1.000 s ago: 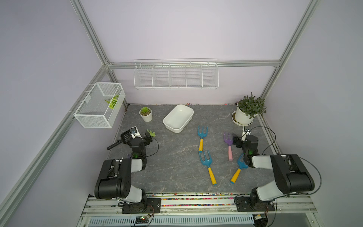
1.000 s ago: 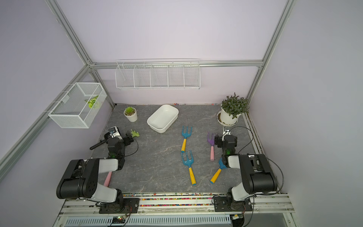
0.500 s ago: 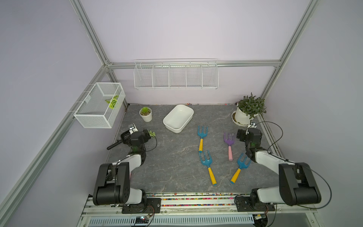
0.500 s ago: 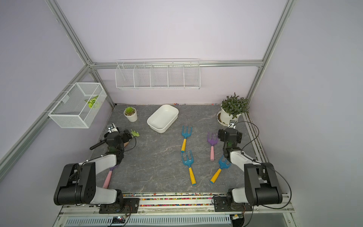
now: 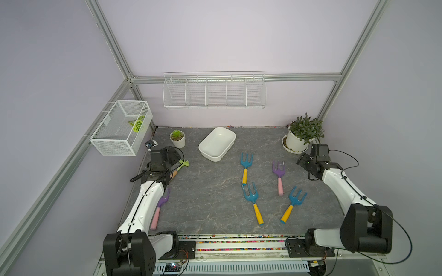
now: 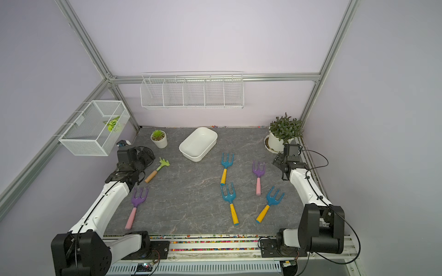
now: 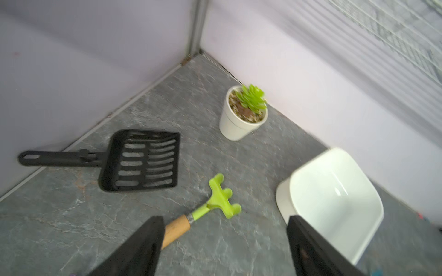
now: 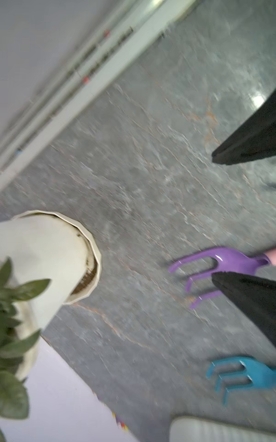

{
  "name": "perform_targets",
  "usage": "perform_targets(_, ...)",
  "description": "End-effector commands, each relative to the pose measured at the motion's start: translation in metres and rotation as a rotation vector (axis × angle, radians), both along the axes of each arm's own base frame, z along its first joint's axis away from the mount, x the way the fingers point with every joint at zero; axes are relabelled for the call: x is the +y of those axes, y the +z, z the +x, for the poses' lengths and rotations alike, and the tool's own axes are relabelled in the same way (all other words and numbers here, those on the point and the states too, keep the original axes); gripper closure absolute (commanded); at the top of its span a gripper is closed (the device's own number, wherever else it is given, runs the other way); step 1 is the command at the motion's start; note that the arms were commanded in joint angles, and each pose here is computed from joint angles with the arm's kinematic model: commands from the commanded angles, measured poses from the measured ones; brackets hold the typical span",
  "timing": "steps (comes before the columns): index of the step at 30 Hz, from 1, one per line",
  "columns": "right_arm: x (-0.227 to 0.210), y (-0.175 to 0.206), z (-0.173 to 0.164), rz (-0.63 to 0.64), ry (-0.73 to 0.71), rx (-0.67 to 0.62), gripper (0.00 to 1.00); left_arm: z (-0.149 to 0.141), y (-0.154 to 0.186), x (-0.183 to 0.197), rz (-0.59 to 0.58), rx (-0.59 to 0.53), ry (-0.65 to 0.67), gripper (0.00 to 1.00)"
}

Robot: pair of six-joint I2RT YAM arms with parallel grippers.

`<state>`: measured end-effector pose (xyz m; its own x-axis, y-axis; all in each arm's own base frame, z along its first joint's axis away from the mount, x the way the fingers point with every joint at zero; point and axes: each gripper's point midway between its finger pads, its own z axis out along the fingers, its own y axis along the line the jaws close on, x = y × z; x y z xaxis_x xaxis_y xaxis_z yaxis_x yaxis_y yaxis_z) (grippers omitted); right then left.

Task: Put the rake into the storage box
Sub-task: Move the storage box to the center of the board.

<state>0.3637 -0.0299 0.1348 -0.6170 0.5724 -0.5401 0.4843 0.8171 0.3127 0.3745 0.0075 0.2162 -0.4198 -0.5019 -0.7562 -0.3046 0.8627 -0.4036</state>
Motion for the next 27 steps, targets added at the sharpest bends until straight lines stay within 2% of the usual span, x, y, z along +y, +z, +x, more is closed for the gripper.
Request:
perform_targets(1,0.045,0.021,-0.012,0.195,0.138,-0.011,0.3,-0.018,0.007,-0.042,-0.163,0.077,-0.186,0.27)
perform_targets(3,0.06,0.029,-0.017,0.223,0.187,-0.027,0.3,-0.024,0.008,-0.054,-0.203,0.113,-0.243,0.33)
perform_targets(5,0.076,0.039,-0.024,0.246,0.242,-0.045,0.31,-0.028,0.01,-0.065,-0.226,0.15,-0.292,0.35)
perform_targets(10,0.106,0.055,-0.043,0.269,0.349,-0.041,0.35,-0.026,0.012,-0.087,-0.181,0.218,-0.392,0.36)
perform_targets(14,0.122,0.064,-0.057,0.262,0.411,-0.021,0.37,-0.01,0.004,-0.096,-0.097,0.279,-0.417,0.36)
perform_targets(18,0.131,0.074,-0.066,0.252,0.453,-0.038,0.36,0.011,-0.012,-0.096,-0.057,0.348,-0.405,0.42)
perform_targets(21,0.134,0.076,-0.068,0.252,0.461,-0.039,0.35,0.027,-0.026,-0.102,-0.023,0.399,-0.417,0.42)
perform_targets(27,0.143,0.082,-0.065,0.257,0.474,-0.042,0.34,0.056,-0.062,-0.108,-0.01,0.512,-0.396,0.41)
